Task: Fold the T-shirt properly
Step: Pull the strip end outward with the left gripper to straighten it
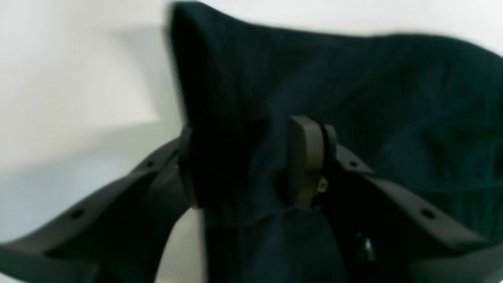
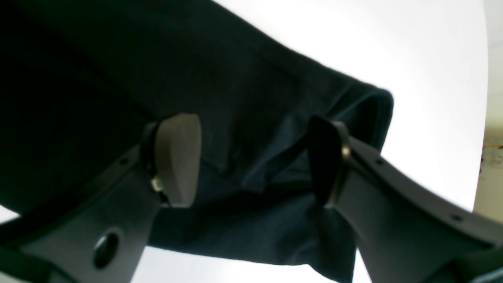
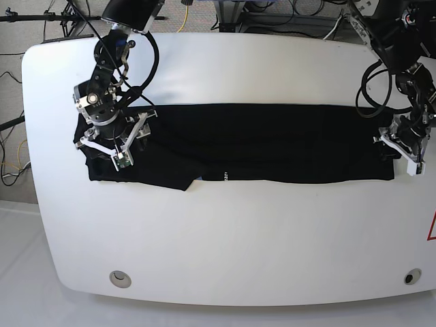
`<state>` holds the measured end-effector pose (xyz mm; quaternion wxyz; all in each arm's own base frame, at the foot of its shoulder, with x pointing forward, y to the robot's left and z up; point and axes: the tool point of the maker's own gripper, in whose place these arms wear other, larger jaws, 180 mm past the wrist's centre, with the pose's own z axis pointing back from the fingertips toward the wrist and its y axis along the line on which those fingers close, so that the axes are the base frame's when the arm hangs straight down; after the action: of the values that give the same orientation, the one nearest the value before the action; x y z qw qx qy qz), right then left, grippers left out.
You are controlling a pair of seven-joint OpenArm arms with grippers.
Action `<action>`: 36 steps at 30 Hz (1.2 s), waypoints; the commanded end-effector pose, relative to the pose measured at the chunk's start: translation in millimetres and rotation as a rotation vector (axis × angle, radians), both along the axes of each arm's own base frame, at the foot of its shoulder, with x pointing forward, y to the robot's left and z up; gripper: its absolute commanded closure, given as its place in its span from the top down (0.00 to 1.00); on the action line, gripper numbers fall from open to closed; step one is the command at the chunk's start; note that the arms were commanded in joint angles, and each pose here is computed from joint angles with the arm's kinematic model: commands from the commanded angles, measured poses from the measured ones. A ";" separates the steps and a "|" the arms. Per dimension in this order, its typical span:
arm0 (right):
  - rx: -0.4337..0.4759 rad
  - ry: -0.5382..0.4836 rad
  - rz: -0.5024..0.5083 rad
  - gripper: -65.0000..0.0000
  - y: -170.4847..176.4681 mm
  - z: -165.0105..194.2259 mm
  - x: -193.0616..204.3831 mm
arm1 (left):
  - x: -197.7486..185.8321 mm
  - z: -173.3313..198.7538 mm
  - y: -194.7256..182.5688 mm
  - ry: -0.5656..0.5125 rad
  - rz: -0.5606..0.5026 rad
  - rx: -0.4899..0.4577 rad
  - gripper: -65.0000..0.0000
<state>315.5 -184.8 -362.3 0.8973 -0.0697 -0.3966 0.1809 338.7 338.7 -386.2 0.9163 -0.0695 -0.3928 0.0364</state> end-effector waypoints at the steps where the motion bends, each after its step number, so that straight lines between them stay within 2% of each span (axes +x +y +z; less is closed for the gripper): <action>1: 0.004 -0.060 0.007 0.63 0.8 15.6 9.5 | 10.5 23.1 12.9 -0.070 0.010 0.020 0.44; 12: 0.004 -0.051 0.010 0.63 1.6 12.9 9.7 | 11.9 37.7 29.8 -0.085 0.004 0.091 0.46; 26: 0.001 -0.045 0.010 0.63 2.1 11.8 8.7 | 17.7 37.6 1.2 -0.112 -0.019 0.077 0.46; 32: 0.005 -0.051 0.013 0.63 3.3 13.1 10.1 | 22.7 44.9 -9.8 -0.129 -0.031 0.077 0.29; 36: 0.004 -0.052 0.013 0.63 3.3 13.5 10.0 | 24.6 47.5 -9.4 -0.135 -0.028 0.073 0.29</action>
<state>315.9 -182.6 -362.7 0.8970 -0.0689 -0.3958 0.1843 353.3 321.7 -359.3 0.9023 -0.0516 -0.4279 0.0065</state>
